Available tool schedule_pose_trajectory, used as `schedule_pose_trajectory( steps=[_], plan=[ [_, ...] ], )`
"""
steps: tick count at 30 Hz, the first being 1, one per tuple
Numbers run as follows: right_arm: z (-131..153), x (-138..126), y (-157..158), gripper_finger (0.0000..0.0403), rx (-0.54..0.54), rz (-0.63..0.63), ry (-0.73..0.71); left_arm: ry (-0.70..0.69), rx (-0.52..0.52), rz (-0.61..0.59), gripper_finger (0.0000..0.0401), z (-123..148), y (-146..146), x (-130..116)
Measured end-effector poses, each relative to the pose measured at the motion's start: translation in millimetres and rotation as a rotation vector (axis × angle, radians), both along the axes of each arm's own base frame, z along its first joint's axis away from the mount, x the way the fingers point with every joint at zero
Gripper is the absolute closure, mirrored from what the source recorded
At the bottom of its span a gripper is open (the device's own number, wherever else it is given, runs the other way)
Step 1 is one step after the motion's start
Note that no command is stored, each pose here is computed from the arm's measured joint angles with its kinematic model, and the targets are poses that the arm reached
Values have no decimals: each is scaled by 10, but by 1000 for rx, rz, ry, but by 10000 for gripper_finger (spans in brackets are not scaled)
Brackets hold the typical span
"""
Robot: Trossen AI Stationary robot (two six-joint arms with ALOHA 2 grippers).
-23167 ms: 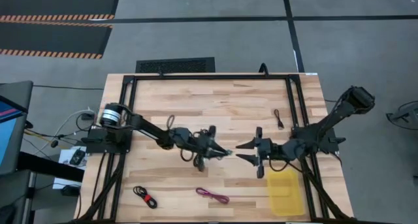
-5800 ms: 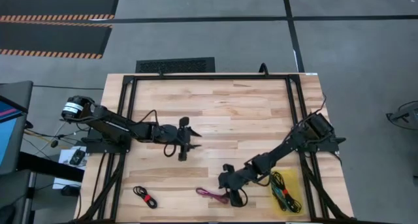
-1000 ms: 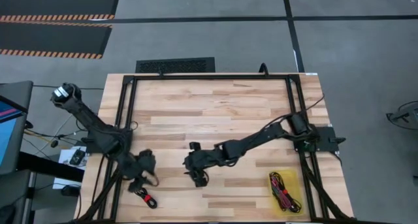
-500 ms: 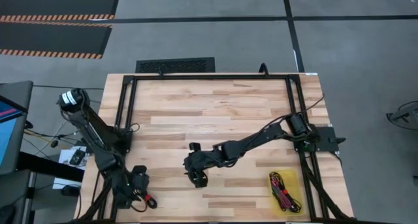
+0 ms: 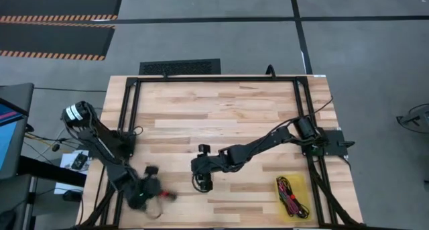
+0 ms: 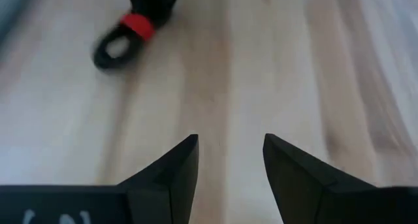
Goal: Pick and place USB-C Cables
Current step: Put the black cable charger into the yellow bin
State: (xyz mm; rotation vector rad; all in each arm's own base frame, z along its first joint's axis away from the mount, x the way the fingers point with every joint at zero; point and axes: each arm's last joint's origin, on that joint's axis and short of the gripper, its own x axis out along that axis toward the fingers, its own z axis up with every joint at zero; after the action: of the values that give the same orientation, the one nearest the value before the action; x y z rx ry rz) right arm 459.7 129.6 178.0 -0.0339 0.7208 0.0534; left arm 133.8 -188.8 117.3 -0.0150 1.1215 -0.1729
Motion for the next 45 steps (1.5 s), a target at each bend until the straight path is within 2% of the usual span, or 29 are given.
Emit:
schedule_pose_trajectory(
  steps=[3,5,10,13,19,23,27,31,40,45],
  plan=[
    [-127,-79,-37,208,-40,-84,59,-177,95,105,366,10,80,115],
    [-238,-171,-77,207,-46,-128,94,-256,118,164,385,30,115,194],
    [-426,-477,-186,207,5,-222,44,-334,164,295,372,45,252,372],
    [-531,-692,-276,207,42,-282,-36,-417,196,373,375,77,321,476],
    [-469,-1016,-417,207,150,-350,-236,-632,314,502,388,199,468,728],
    [-270,-1147,-424,207,199,-361,-395,-754,373,591,378,324,594,918],
    [-105,-1250,-395,207,214,-322,-526,-825,342,607,378,448,692,1080],
    [65,-1320,-366,207,231,-289,-637,-881,288,564,386,548,742,1180],
    [212,-1325,-353,207,135,-190,-760,-957,80,461,379,667,771,1283],
    [259,-1319,-361,207,132,-124,-803,-987,29,459,380,709,830,1326]
  ],
)
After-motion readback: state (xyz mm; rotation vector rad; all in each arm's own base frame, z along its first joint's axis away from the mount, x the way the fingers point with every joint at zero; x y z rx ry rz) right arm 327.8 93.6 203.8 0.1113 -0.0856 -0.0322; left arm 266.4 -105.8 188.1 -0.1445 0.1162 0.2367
